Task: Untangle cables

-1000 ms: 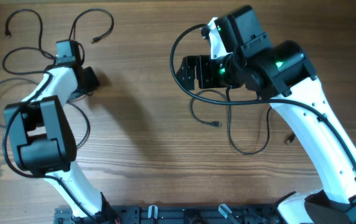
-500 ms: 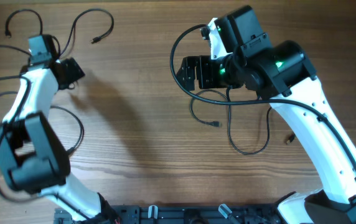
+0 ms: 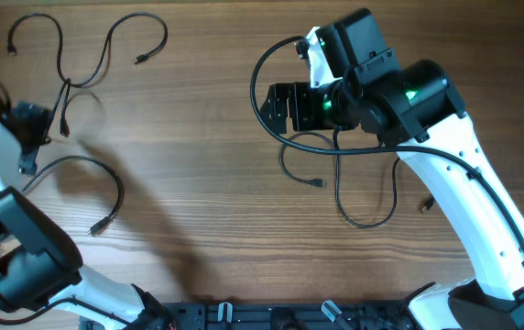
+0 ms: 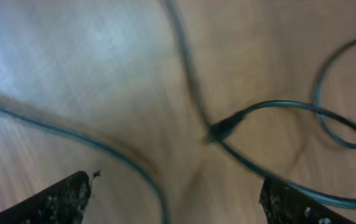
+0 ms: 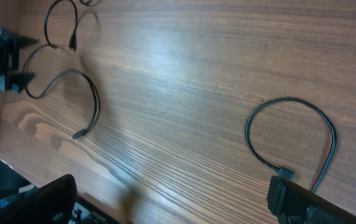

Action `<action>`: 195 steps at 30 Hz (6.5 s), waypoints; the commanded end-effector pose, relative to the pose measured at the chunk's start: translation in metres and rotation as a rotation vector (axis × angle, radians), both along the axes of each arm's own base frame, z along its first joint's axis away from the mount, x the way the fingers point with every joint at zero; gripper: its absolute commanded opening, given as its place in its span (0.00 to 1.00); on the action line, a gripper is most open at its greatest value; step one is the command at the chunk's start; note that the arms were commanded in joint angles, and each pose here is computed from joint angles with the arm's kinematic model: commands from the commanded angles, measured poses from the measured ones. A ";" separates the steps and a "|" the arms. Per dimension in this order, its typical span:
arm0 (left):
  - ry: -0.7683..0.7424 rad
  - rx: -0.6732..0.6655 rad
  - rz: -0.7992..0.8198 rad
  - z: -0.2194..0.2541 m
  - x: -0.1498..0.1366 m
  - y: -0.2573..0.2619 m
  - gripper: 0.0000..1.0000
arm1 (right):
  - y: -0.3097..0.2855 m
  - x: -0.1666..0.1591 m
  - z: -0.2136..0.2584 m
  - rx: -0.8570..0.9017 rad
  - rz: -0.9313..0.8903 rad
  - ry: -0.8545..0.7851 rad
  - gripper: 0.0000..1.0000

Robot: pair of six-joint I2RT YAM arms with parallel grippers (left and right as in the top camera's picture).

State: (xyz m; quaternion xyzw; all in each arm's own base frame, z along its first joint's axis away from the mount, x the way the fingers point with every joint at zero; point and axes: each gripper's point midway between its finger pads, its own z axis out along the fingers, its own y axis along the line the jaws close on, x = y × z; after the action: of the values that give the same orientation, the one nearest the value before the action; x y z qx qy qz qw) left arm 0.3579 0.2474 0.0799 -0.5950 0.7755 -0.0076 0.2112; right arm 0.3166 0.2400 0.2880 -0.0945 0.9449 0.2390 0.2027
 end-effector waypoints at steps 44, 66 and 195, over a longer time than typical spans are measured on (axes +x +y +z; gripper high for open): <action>-0.035 0.194 -0.040 -0.058 0.004 0.060 0.46 | 0.003 -0.001 -0.003 0.007 0.008 0.018 1.00; -0.453 -0.146 -0.292 0.171 -0.065 -0.121 1.00 | 0.007 0.006 0.003 0.027 0.008 -0.019 1.00; -0.028 -0.428 -0.838 0.069 -0.095 -0.306 1.00 | -0.162 -0.046 -0.136 0.080 -0.492 0.277 0.04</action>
State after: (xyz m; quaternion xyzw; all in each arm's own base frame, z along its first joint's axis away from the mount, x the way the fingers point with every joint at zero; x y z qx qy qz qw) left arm 0.2594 -0.0557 0.1487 -0.2516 0.9310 -0.2541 0.0730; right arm 0.2600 0.0600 0.1100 0.2679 0.9458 0.1718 0.0644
